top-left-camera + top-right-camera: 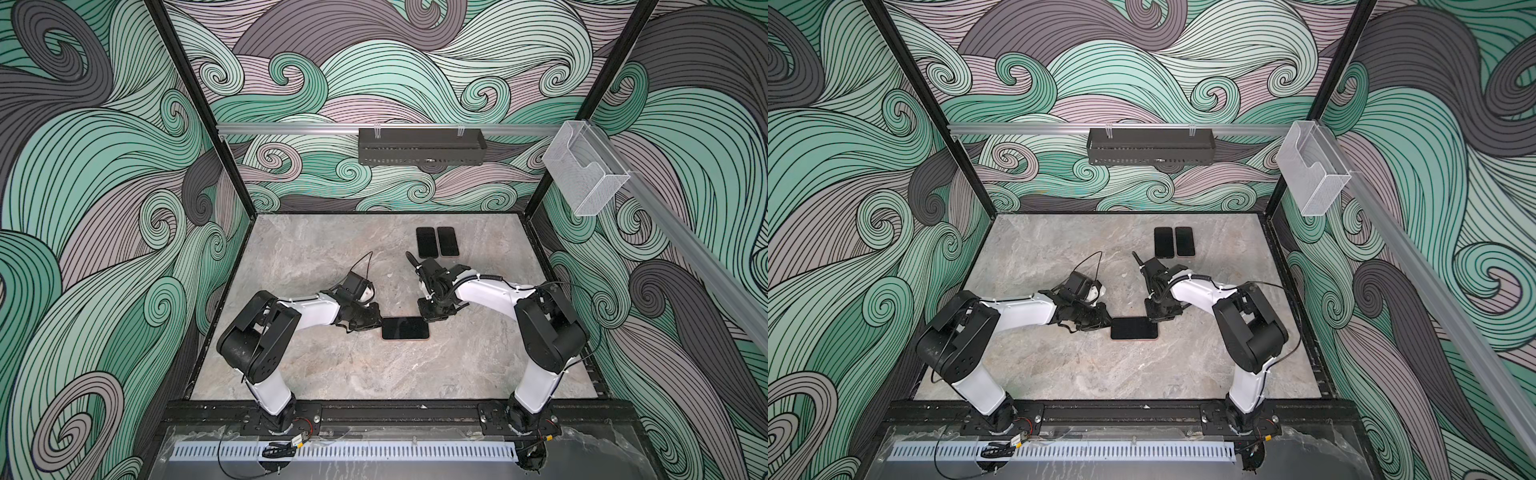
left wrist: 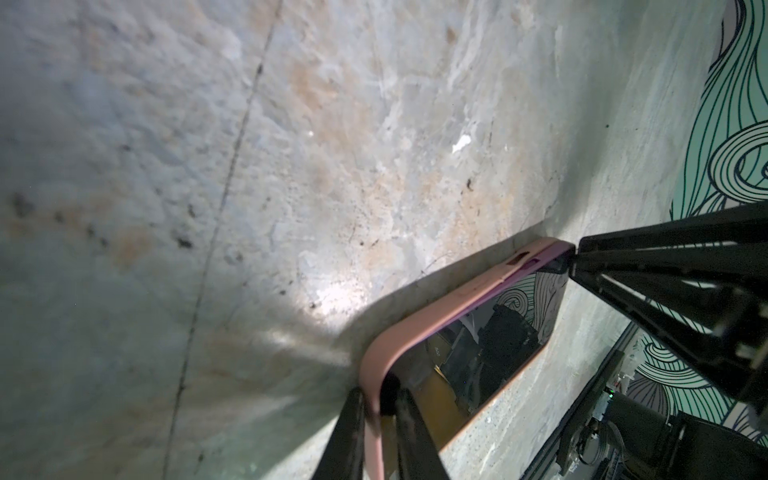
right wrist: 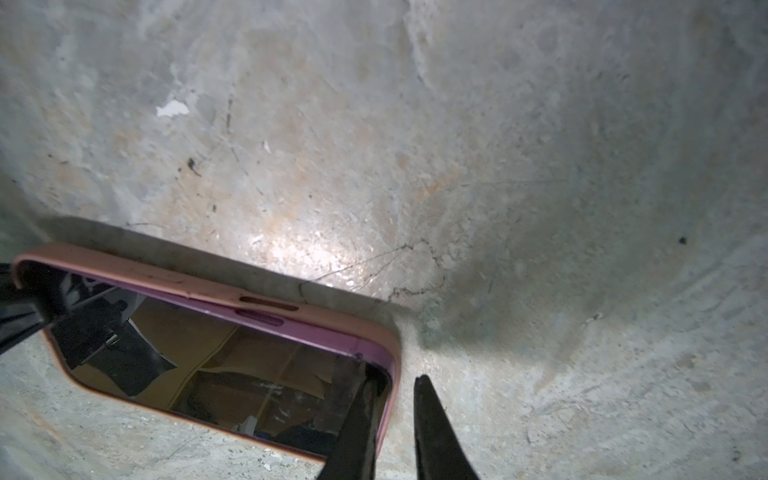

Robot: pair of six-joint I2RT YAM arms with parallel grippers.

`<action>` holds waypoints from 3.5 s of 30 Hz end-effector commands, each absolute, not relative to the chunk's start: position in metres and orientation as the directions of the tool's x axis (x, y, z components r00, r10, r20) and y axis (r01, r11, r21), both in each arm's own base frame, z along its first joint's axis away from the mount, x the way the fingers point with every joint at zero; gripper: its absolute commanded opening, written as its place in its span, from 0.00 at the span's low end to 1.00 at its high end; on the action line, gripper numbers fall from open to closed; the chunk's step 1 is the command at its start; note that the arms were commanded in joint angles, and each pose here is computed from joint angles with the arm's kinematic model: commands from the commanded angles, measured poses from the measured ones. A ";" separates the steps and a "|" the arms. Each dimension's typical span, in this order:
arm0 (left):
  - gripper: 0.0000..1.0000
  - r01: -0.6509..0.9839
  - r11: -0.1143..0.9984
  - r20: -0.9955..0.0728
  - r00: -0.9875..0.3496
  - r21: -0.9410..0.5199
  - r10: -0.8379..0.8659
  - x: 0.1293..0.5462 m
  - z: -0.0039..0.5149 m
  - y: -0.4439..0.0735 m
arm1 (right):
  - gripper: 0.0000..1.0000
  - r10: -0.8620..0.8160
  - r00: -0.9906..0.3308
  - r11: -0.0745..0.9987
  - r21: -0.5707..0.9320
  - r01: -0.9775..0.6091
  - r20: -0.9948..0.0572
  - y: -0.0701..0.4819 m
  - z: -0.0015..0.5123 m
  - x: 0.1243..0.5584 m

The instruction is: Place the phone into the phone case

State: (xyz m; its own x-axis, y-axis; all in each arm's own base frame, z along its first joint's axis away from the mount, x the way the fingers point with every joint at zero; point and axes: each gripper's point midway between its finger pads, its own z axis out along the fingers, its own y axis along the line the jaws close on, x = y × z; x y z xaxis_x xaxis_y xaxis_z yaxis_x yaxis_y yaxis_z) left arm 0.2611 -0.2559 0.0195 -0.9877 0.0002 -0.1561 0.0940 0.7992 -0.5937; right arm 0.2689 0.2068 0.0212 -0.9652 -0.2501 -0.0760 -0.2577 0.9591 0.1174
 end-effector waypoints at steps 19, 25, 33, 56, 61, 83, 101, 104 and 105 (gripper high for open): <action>0.17 0.096 0.807 -0.142 -0.990 -0.583 0.015 0.255 0.017 -0.251 | 0.17 -0.202 -0.963 0.962 -0.148 -0.229 0.176 0.148 -0.059 0.211; 0.17 0.098 0.808 -0.142 -0.990 -0.582 0.018 0.255 0.018 -0.250 | 0.15 -0.197 -0.963 0.958 -0.171 -0.229 0.186 0.145 -0.063 0.209; 0.17 0.105 0.805 -0.150 -0.988 -0.583 0.020 0.255 0.020 -0.250 | 0.15 -0.184 -0.957 0.948 -0.216 -0.232 0.223 0.138 -0.079 0.197; 0.17 0.101 0.803 -0.140 -0.990 -0.588 0.022 0.254 0.017 -0.246 | 0.14 -0.167 -0.941 0.931 -0.268 -0.249 0.294 0.132 -0.099 0.177; 0.17 0.101 0.801 -0.138 -0.990 -0.590 0.023 0.254 0.016 -0.246 | 0.14 -0.168 -0.934 0.927 -0.272 -0.259 0.315 0.132 -0.103 0.171; 0.17 0.096 0.794 -0.130 -0.991 -0.600 0.021 0.257 0.015 -0.246 | 0.16 -0.236 -0.938 0.946 -0.162 -0.281 0.253 0.159 -0.083 0.182; 0.30 0.100 0.808 -0.221 -0.975 -0.581 -0.039 0.269 0.055 -0.230 | 0.59 -0.632 -0.761 0.760 0.075 -0.646 -0.148 0.239 0.054 0.241; 0.35 0.080 0.829 -0.244 -0.967 -0.553 -0.070 0.270 0.061 -0.217 | 0.72 -0.730 -0.657 0.661 0.049 -0.749 -0.191 0.249 0.066 0.237; 0.36 0.067 0.840 -0.251 -0.964 -0.538 -0.085 0.271 0.061 -0.211 | 0.75 -0.751 -0.630 0.636 0.040 -0.771 -0.200 0.251 0.069 0.237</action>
State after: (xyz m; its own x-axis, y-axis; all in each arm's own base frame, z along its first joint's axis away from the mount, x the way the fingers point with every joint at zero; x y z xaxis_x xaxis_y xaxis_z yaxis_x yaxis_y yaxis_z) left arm 0.2702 -0.2297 0.0589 -0.9702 -0.0528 -0.2366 0.0999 0.8021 -0.5888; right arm 0.2413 0.2424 0.0508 -0.7614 -0.6279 -0.1612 -0.6430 0.7631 0.0646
